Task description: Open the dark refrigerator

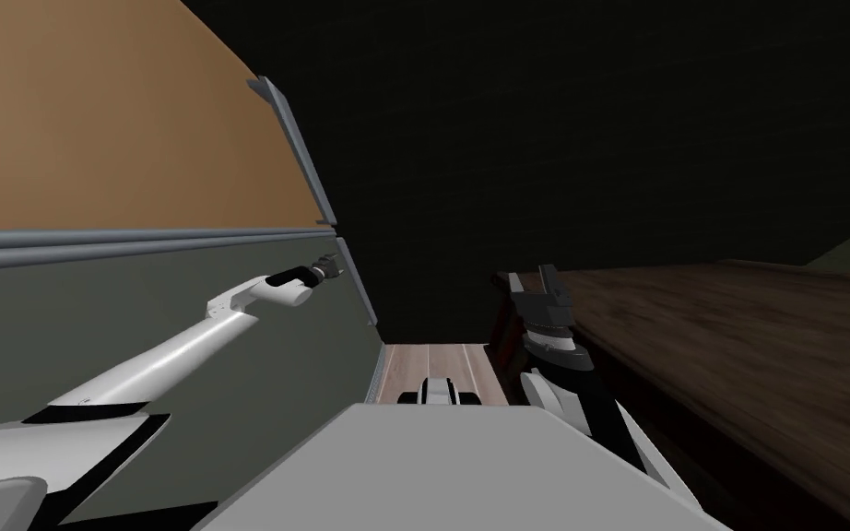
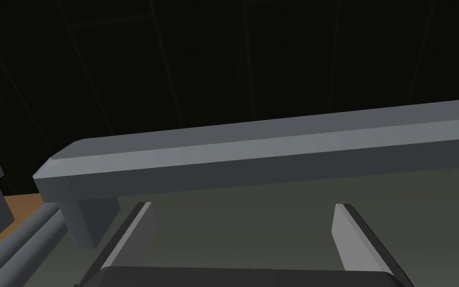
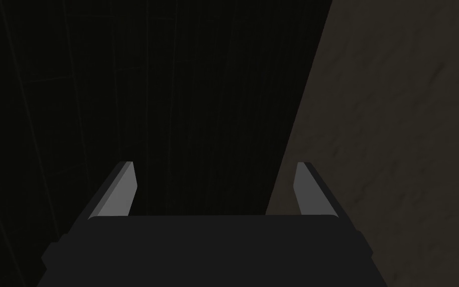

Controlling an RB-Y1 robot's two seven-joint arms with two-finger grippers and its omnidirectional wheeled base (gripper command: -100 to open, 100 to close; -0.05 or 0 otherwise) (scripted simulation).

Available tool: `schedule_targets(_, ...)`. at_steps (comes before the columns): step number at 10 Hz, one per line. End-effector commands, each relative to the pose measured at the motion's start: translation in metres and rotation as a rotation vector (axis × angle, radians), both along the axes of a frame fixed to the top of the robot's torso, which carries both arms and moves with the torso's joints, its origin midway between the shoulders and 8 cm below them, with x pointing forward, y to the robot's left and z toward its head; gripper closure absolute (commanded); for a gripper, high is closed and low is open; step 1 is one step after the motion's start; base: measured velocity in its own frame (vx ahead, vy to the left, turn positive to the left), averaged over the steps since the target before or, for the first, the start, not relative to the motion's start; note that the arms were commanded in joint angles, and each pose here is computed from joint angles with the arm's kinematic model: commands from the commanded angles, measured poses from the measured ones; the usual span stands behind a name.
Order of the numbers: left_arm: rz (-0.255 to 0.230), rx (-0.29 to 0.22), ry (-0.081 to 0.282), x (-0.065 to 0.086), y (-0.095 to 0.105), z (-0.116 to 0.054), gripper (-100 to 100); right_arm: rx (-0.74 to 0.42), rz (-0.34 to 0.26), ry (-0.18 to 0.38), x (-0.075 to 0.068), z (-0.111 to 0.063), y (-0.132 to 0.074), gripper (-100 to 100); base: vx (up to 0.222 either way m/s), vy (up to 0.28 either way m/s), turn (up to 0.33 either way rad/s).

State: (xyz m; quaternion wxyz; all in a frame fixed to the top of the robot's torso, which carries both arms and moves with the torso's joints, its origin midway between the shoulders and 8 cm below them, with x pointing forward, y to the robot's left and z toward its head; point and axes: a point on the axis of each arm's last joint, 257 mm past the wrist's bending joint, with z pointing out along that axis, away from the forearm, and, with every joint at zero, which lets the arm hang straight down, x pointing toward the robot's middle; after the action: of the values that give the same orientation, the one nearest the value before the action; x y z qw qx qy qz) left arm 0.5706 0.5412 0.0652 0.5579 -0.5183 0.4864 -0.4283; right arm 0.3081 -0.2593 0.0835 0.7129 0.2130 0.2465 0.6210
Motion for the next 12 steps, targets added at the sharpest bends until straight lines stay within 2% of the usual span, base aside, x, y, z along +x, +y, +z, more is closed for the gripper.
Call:
schedule_targets(1,0.048,0.013,-0.002,-0.004,0.023,0.020,-100,0.000,0.000,0.000,0.000,0.000,0.000,0,-0.023,0.004,-0.106)
schedule_targets(4,0.147,0.023,0.012,-0.018,0.066,0.050,-100,0.000,0.000,0.000,0.000,0.000,0.000,0,-0.030,0.003,-0.205)
schedule_targets(6,0.147,0.023,0.012,-0.018,0.066,0.050,-100,0.000,0.000,0.000,0.000,0.000,0.000,0,-0.022,0.006,-0.037)
schedule_targets(7,0.201,0.024,0.016,-0.027,0.088,0.069,-100,0.000,0.000,0.000,0.000,0.000,0.000,0,-0.038,-0.010,-0.232)
schedule_targets(8,0.201,0.024,0.016,-0.027,0.088,0.069,-100,0.000,0.000,0.000,0.000,0.000,0.000,0,-0.036,-0.002,-0.167)
schedule_targets(9,0.244,0.025,0.017,-0.036,0.105,0.085,-100,0.000,0.000,0.000,0.000,0.000,0.000,0,-0.035,-0.004,-0.195)
schedule_targets(10,0.244,0.025,0.017,-0.036,0.105,0.085,-100,0.000,0.000,0.000,0.000,0.000,0.000,0,-0.020,0.005,-0.099)
schedule_targets(11,0.275,0.027,0.015,-0.043,0.116,0.099,-100,0.000,0.000,0.000,0.000,0.000,0.000,0,-0.014,0.006,-0.156)
schedule_targets(12,0.275,0.027,0.015,-0.043,0.116,0.099,-100,0.000,0.000,0.000,0.000,0.000,0.000,0,0.000,0.023,-0.107)
